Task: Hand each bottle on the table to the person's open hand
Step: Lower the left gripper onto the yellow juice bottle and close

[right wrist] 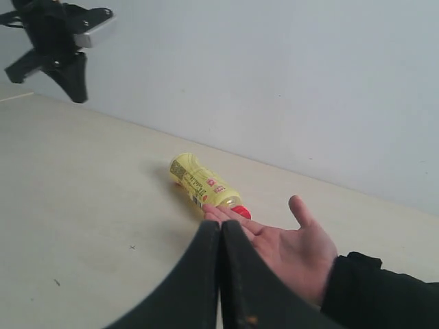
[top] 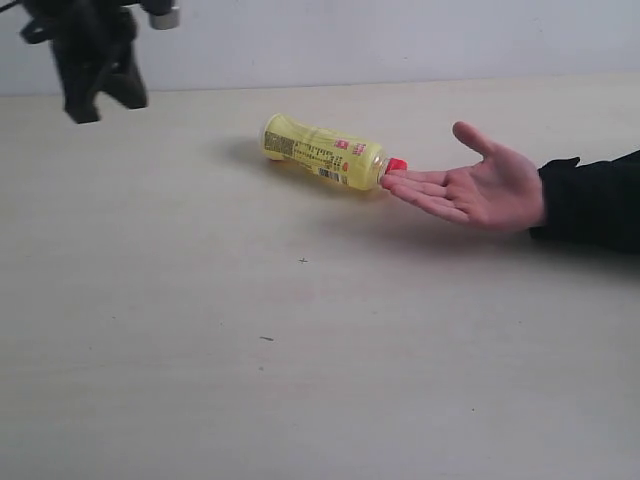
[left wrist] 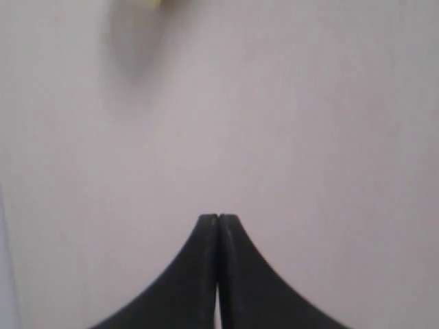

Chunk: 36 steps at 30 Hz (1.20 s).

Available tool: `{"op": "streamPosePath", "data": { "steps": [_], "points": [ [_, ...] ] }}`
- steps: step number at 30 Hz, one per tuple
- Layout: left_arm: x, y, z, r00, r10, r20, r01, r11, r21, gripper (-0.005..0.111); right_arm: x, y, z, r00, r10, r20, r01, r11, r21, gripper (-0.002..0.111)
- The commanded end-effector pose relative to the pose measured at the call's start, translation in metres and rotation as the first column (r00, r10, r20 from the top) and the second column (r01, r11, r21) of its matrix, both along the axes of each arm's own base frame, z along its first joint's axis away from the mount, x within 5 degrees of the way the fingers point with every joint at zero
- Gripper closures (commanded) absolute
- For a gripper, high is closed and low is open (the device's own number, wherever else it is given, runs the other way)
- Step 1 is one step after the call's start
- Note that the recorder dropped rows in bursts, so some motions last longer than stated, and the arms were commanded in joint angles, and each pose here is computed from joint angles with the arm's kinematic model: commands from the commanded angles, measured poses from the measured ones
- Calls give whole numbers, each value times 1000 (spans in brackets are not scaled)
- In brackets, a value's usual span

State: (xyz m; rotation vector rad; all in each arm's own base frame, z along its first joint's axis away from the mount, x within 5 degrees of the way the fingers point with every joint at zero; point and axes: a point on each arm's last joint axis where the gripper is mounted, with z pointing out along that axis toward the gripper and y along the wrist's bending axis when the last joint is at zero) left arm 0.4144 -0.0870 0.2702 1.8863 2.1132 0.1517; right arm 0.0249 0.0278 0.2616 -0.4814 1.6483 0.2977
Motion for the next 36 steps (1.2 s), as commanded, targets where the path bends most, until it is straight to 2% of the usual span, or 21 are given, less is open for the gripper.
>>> {"op": "streamPosePath", "data": {
  "steps": [1, 5, 6, 8, 11, 12, 14, 16, 18, 20, 21, 29, 36],
  "points": [
    [17, -59, -5, 972, -224, 67, 225, 974, -13, 107, 0, 0, 0, 1000, 0, 3, 0, 1000, 7, 108],
    [22, -100, -10, 923, -370, 104, 375, 926, -37, 107, 0, 0, 0, 1000, 0, 3, 0, 1000, 7, 108],
    [22, -111, -12, 899, -422, 114, 429, 903, -38, 107, 0, 0, 0, 1000, 0, 3, 0, 1000, 7, 108],
    [22, -122, -16, 868, -478, 133, 485, 874, -21, 107, 0, 0, 0, 1000, 0, 3, 0, 1000, 7, 108],
    [30, -130, -22, 856, -472, 210, 484, 875, -6, 106, 0, 0, 0, 1000, 0, 3, 0, 1000, 7, 108],
    [33, -131, -26, 856, -468, 220, 481, 877, -5, 102, 0, 0, 0, 1000, 0, 3, 0, 1000, 7, 108],
    [35, -132, -31, 856, -465, 226, 478, 878, -1, 93, 0, 0, 0, 1000, 0, 3, 0, 1000, 7, 108],
    [38, -132, -37, 857, -466, 221, 477, 879, 6, 75, 0, 0, 0, 1000, 0, 3, 0, 1000, 7, 108],
    [41, -134, -44, 857, -463, 228, 473, 881, 10, 52, 0, 0, 0, 1000, 0, 3, 0, 1000, 7, 108],
    [46, -135, -51, 854, -452, 258, 465, 885, 13, 34, 0, 0, 0, 1000, 0, 3, 0, 1000, 7, 108],
    [50, -137, -57, 852, -446, 272, 460, 888, 15, 29, 0, 0, 0, 1000, 0, 3, 0, 1000, 7, 108],
    [60, -139, -90, 856, -444, 267, 453, 891, 28, 27, 0, 0, 0, 1000, 0, 3, 0, 1000, 7, 108],
    [68, -142, -105, 848, -426, 315, 438, 898, 34, 27, 0, 0, 0, 1000, 0, 3, 0, 1000, 7, 108]
  ]
}}
